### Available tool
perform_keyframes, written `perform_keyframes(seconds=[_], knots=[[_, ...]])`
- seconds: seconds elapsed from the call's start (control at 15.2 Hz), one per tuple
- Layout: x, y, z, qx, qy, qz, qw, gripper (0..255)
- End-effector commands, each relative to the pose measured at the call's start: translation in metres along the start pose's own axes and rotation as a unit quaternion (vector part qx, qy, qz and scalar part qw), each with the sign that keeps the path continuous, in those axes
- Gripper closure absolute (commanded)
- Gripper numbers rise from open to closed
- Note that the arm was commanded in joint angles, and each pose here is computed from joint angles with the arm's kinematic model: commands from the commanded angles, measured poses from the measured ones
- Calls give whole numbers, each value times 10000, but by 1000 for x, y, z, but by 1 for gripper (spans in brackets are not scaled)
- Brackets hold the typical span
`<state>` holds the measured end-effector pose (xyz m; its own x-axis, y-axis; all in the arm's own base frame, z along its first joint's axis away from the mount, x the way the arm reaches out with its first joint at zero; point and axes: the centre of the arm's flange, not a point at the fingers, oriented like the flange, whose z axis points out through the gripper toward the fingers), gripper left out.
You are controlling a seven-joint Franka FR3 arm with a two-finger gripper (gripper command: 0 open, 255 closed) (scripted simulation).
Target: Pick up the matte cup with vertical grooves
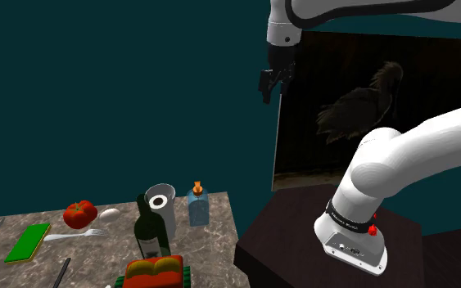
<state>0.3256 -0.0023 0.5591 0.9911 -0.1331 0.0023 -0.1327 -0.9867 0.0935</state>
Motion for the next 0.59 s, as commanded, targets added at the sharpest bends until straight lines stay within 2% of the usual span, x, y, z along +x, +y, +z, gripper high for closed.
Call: perform_keyframes(seconds=[0.0,0.53], knots=[[0,0,0,0,0,0,10000,0],[46,-75,62,-65,-28,31,10000,0]])
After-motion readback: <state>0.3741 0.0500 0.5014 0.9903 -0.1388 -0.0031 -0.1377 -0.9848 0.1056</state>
